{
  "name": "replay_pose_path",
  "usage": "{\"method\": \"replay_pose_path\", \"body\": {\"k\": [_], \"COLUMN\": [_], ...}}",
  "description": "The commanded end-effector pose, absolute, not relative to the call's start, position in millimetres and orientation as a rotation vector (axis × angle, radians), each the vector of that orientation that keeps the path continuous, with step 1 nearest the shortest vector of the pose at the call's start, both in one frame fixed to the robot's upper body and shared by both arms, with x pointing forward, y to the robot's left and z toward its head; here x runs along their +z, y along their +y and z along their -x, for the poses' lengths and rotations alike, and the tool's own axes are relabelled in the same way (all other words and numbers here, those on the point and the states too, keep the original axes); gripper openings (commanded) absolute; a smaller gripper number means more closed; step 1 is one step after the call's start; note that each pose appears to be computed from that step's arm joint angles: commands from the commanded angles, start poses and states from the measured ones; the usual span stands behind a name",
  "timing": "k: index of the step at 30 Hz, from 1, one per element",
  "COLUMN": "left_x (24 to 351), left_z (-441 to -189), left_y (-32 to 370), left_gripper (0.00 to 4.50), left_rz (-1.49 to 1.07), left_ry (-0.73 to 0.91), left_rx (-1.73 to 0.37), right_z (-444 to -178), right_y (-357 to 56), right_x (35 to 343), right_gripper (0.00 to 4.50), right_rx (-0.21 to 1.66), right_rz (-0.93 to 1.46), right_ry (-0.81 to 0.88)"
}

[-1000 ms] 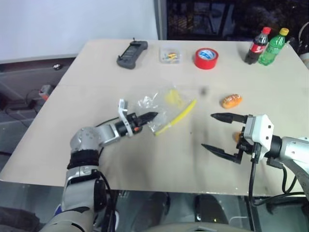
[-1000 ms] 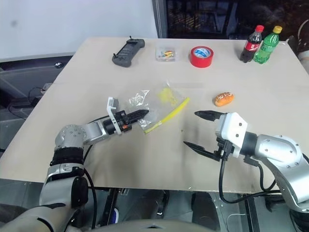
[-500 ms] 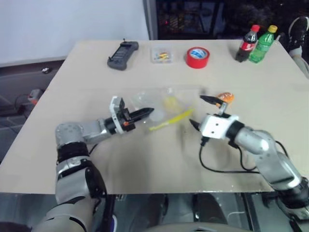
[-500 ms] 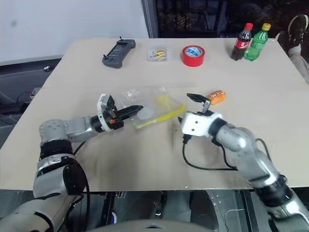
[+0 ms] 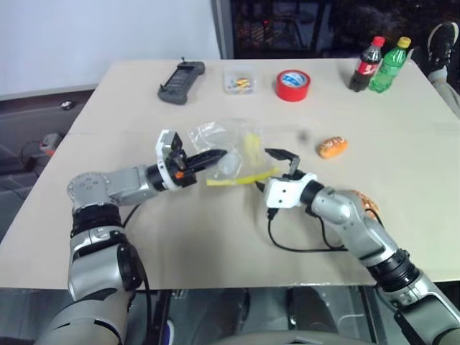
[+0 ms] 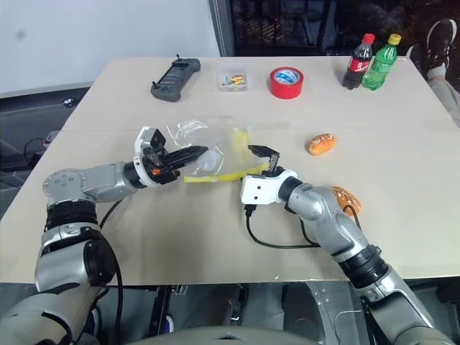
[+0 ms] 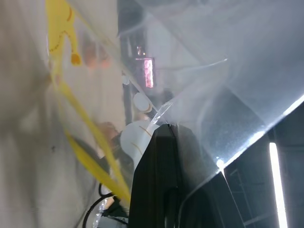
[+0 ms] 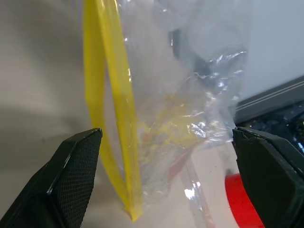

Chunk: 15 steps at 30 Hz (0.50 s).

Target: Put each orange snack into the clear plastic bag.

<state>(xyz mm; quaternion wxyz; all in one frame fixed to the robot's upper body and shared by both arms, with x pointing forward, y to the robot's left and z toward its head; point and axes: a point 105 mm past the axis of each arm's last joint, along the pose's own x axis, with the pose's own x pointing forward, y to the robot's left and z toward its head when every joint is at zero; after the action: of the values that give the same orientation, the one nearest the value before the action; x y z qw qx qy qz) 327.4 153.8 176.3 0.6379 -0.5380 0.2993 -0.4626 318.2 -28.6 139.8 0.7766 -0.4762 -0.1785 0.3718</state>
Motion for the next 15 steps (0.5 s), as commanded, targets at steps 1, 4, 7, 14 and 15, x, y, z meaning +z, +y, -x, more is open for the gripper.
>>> {"method": "replay_pose_path", "body": {"k": [1,4,7,14,15], "left_x": [193.3,195.5,199.4,201.2,201.6], "left_z": [-328.6,-327.6,-327.0,-324.9,-325.3], "left_y": [158.8,157.8,156.6,154.3,154.6], "left_gripper": [0.02,0.02,0.02,0.0,0.0], "left_rz": [1.235,1.231,1.23,1.225,1.226], "left_ry": [0.618,0.612,0.603,0.601,0.599], "left_rx": [-1.084,-1.091,-1.102,-1.107,-1.104], "right_z": [-317.4,-314.6,-318.3,-342.4,-345.3], "right_y": [-32.9,-34.3,-30.1,-18.1,-18.0], "right_x": [152.5,148.7,144.8,149.1,148.0], "right_gripper": [4.5,4.5,4.5,4.25,3.99], "right_rx": [0.789,0.792,0.762,0.658,0.658], "right_rz": [0.996,0.957,0.917,0.782,0.784], "right_ry": [-0.408,-0.38,-0.363,-0.359,-0.354]}}
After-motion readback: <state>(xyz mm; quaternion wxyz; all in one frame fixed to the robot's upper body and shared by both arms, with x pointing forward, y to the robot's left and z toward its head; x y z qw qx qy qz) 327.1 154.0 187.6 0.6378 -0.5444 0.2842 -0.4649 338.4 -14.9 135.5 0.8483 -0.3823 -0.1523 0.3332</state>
